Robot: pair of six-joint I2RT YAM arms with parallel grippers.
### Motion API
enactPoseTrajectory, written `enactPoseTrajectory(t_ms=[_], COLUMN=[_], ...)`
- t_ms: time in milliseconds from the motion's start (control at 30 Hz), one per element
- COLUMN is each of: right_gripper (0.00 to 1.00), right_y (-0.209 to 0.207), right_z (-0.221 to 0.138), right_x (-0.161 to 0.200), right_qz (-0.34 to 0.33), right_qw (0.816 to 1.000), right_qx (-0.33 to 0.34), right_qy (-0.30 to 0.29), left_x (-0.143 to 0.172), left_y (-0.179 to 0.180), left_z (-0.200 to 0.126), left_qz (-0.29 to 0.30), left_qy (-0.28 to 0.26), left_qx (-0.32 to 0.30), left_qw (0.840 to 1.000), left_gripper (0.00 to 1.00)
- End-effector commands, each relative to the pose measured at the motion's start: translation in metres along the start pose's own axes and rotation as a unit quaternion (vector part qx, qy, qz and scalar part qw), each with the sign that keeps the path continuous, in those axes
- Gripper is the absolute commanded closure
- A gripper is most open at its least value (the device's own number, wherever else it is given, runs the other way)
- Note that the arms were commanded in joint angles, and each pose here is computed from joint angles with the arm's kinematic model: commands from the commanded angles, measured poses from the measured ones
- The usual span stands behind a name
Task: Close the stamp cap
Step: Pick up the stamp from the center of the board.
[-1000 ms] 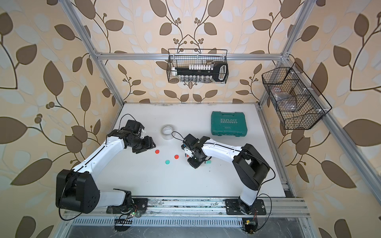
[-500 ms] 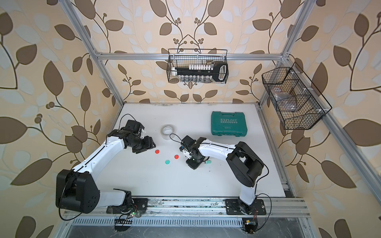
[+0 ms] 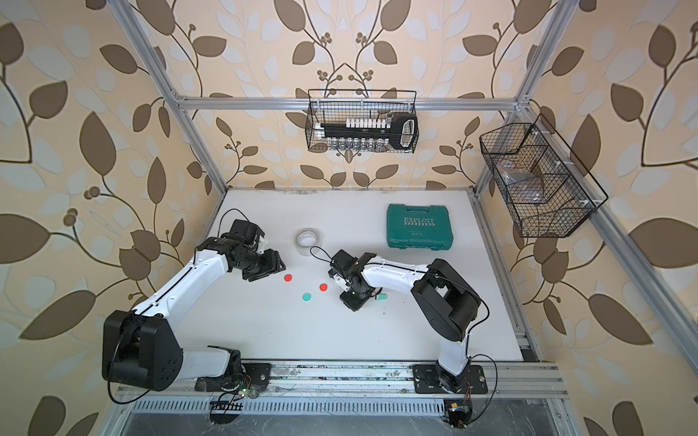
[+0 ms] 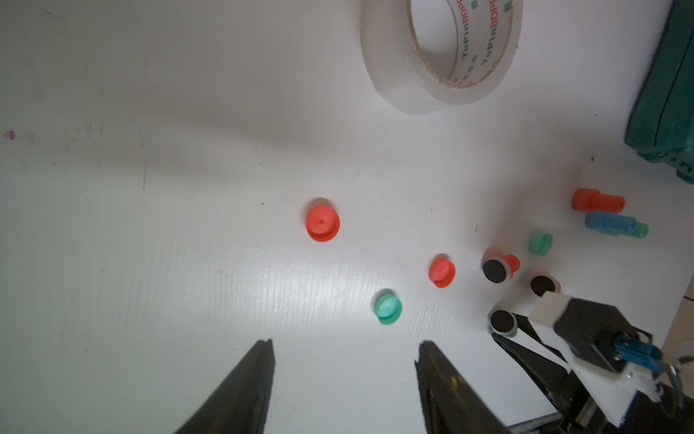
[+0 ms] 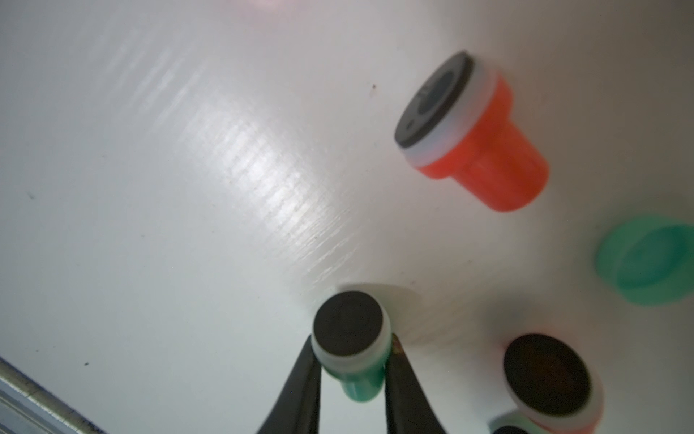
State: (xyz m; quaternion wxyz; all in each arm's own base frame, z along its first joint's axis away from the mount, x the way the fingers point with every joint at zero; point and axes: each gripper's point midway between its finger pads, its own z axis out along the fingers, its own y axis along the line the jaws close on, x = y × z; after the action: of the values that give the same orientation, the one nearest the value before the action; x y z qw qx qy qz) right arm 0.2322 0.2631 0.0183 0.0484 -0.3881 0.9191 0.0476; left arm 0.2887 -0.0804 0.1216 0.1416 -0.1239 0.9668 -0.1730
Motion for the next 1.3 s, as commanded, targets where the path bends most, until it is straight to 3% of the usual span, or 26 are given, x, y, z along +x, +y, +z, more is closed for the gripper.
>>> enactPoseTrajectory(t_ms=[0,500,767,967,1267], right_gripper=[0.76,0.86,0.91,0.92,0.98], right_y=[-0.001,0.003,0.007,0.013,0.039], right_z=[0.008,0.001,-0.049,-0.102,-0.172], right_x=[0.009,0.002,-0.016,-0.019,-0.011], right_qz=[0.008,0.020,0.008,-0.020,-0.109], right_qw=[1.000,0.999,0.992,0.972,0.920], right_qx=[0.010,0.012,0.007,-0.004,-0.052], right_qy=[0.015,-0.025,-0.129,-0.233,-0.372], left_x=[-0.008,-0.006,0.006,0.031,0.065], left_y=[-0.005,-0.008,-0.033,-0.080,-0.171], left_z=[-0.008,-0.006,-0.010,-0.037,-0.112], left_qz=[0.006,0.006,0.005,-0.005,0.065], left_qy=[-0.008,-0.002,0.009,0.064,0.056], left_qx=[0.010,0.018,0.101,0.191,0.269], left_qw=[1.000,1.000,0.995,0.979,0.959], left_gripper=[0.37,0.37,0.38,0.38,0.38])
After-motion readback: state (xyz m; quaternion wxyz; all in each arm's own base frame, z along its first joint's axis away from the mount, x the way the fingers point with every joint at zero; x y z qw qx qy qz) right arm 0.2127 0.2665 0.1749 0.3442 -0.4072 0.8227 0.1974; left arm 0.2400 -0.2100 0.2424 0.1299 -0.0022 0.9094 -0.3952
